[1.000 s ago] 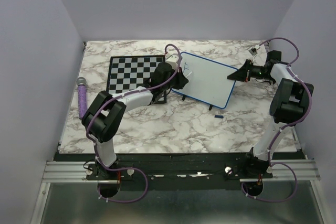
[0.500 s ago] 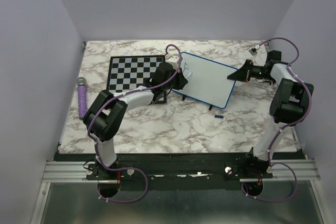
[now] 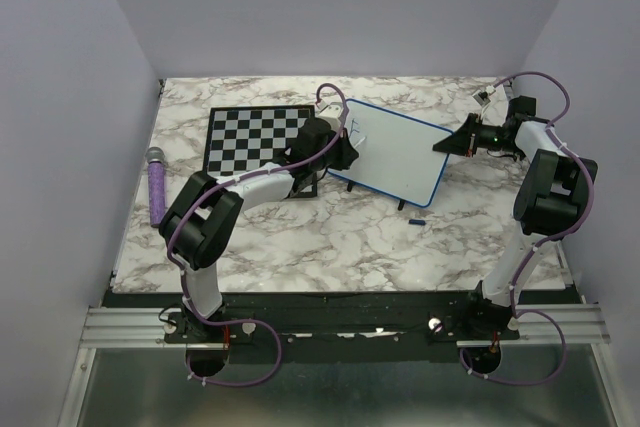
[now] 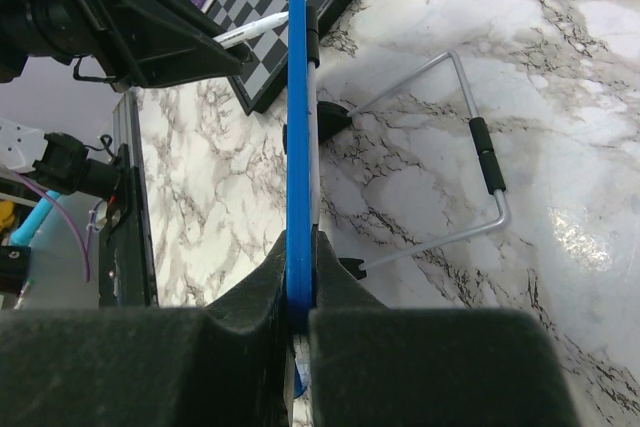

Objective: Write a sentence on the whiteboard

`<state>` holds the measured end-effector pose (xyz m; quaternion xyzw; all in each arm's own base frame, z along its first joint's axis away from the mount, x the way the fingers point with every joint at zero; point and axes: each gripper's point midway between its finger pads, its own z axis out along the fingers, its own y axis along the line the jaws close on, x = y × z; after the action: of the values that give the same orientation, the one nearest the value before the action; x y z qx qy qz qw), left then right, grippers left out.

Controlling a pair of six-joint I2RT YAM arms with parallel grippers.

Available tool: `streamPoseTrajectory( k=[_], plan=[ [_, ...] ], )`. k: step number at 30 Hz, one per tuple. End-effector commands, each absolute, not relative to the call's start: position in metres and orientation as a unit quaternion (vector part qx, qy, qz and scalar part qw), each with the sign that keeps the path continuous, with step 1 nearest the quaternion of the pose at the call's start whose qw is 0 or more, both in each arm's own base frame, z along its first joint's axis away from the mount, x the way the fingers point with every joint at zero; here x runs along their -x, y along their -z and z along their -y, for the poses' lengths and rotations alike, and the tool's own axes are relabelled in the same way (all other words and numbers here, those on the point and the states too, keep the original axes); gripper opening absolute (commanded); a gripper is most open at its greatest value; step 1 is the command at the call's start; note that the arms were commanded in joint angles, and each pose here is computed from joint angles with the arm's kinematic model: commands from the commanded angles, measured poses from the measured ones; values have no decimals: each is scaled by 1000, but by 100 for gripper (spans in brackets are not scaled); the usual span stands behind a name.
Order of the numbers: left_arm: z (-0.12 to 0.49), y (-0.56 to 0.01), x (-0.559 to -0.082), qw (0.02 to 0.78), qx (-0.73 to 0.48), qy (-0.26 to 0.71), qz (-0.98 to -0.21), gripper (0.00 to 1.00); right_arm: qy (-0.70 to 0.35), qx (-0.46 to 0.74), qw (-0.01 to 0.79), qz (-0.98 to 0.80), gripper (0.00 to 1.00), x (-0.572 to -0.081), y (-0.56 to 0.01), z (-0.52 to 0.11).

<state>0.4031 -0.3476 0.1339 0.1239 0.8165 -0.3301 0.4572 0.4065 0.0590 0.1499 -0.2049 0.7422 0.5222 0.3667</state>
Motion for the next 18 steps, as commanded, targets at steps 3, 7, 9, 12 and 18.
streamPoseTrajectory(
  k=[3,7,9,12,18],
  plan=[
    [343,-132,-412,468,-113,310,-819,0,-485,232,390,-747,1,-419,-145,-49],
    [341,-131,-413,469,-109,308,-821,0,-486,232,390,-747,1,-418,-145,-50],
    [340,-131,-413,469,-107,307,-821,0,-486,232,389,-747,1,-419,-145,-49],
    [338,-131,-413,470,-105,306,-821,0,-486,232,390,-747,1,-419,-145,-50],
    [336,-131,-414,472,-104,305,-820,0,-487,232,389,-747,1,-418,-145,-50]
  ],
)
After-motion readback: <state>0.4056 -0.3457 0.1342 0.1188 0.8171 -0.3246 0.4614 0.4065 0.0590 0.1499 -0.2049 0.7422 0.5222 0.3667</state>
